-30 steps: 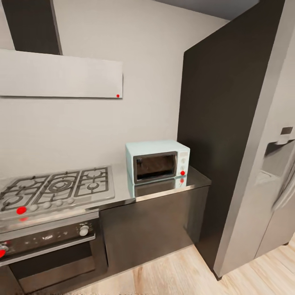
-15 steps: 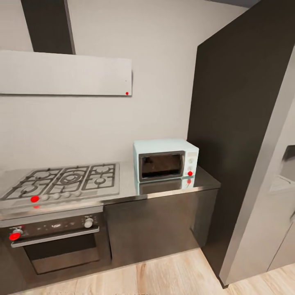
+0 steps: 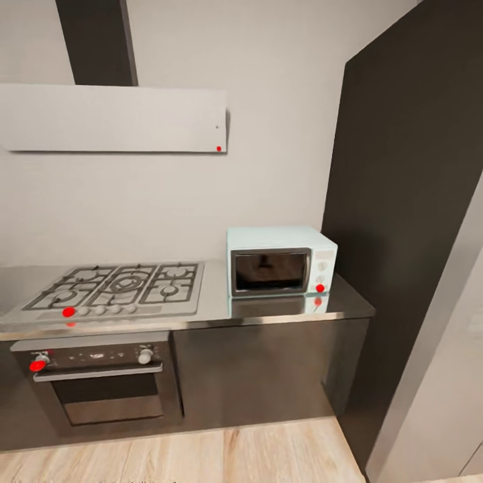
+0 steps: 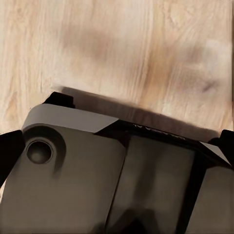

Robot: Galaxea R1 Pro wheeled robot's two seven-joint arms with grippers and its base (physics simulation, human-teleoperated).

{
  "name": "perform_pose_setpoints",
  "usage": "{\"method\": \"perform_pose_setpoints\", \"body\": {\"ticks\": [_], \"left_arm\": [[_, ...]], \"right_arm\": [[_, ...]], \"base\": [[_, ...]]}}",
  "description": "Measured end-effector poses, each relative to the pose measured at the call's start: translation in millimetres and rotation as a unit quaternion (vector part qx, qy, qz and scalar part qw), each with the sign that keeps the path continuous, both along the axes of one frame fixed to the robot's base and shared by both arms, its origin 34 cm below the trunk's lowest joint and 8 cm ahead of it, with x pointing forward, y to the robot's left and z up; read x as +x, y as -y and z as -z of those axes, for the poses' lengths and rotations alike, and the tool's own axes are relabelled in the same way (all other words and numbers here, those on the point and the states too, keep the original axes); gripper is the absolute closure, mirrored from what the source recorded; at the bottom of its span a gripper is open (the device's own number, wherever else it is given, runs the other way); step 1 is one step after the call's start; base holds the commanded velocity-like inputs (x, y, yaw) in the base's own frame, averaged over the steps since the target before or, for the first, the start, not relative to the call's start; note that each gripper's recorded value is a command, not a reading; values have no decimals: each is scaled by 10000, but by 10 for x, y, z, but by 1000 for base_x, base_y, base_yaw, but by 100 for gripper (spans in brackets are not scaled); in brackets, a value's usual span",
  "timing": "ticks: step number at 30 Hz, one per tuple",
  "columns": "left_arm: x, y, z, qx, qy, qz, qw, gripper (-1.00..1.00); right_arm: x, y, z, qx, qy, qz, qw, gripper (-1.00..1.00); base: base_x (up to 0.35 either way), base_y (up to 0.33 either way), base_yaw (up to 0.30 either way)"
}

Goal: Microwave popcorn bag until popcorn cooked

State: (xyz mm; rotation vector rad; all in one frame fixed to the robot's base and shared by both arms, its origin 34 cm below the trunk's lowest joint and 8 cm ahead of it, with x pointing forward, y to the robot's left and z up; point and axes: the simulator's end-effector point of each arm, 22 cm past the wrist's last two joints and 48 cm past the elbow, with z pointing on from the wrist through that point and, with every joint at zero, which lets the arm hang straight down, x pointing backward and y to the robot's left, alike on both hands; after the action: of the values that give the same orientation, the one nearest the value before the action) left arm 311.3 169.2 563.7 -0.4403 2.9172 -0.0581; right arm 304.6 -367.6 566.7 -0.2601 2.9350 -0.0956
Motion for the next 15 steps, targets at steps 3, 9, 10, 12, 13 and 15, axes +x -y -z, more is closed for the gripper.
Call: {"method": "perform_pose_setpoints", "body": {"ticks": [3, 9, 10, 12, 13, 15], "left_arm": [[-12, 0, 6, 0, -16, -1, 10000, -100], [-17, -2, 9, 0, -24, -1, 10000, -100], [-17, -6, 9, 2, -24, -2, 10000, -100], [-17, -8, 9, 4, -24, -4, 10000, -100], [-16, -8, 9, 2, -22, -4, 10000, -100], [-15, -10, 9, 4, -21, -4, 10000, -100]], "right_arm": [[-11, -8, 7, 5, -15, 3, 10000, -100], [-13, -2, 9, -13, -9, 52, 10000, -100], [-13, -4, 9, -12, -9, 54, 10000, -100], [-14, -14, 11, -6, -13, 59, 10000, -100], [-15, -17, 12, -5, -14, 59, 10000, -100], [-15, -18, 12, -4, -15, 58, 10000, -100]], "base": [[100, -288, 219], [101, -288, 37], [101, -288, 2], [101, -288, 0], [101, -280, 0], [52, -135, 0]]}}
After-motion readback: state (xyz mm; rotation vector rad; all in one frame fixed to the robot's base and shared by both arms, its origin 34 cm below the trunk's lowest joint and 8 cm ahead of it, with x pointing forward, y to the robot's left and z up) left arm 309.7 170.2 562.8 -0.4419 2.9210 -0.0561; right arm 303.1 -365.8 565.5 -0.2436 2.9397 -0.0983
